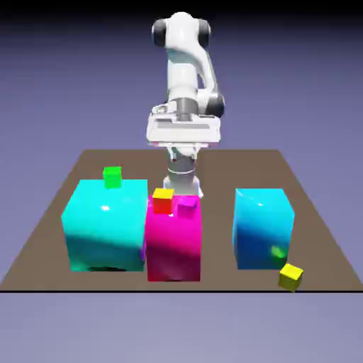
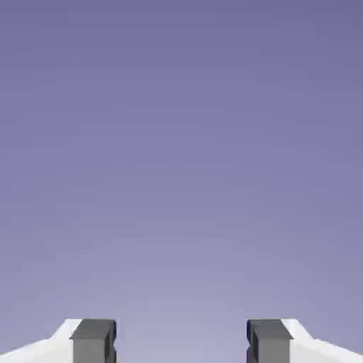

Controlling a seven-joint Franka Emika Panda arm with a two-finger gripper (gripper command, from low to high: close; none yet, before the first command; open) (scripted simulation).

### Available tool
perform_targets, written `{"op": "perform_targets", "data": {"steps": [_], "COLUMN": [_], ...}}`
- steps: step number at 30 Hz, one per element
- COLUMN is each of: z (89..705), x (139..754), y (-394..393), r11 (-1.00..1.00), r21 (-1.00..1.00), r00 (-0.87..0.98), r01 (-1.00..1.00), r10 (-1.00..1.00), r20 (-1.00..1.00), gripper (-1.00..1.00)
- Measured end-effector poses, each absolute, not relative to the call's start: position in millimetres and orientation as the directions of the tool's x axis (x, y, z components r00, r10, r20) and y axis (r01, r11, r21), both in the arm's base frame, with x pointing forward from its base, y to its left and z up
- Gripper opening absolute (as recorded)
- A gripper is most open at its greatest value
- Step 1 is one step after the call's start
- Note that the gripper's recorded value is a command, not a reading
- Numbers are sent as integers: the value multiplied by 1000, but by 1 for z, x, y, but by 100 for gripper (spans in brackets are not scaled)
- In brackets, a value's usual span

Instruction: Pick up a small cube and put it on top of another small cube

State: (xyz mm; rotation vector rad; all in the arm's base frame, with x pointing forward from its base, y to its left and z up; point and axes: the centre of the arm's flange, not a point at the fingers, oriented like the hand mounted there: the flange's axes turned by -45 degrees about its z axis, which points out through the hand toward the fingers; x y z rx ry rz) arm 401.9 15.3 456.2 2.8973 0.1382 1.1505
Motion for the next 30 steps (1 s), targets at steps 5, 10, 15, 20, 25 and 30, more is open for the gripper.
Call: {"op": "perform_targets", "data": {"steps": [5, 10, 15, 20, 25, 30], "z": [441, 417, 386, 351, 315, 278], "x": [450, 490, 519, 542, 556, 564], "y": [64, 117, 177, 226, 275, 319], "r11": [-970, -925, -861, -799, -735, -679], "r21": [122, 165, 182, 178, 156, 121], "r00": [807, 844, 835, 805, 750, 687], "r01": [209, 342, 475, 574, 660, 724], "r10": [241, 380, 506, 591, 656, 695], "r20": [539, 379, 216, 60, -83, -211], "gripper": [0, 0, 0, 0, 0, 0]}}
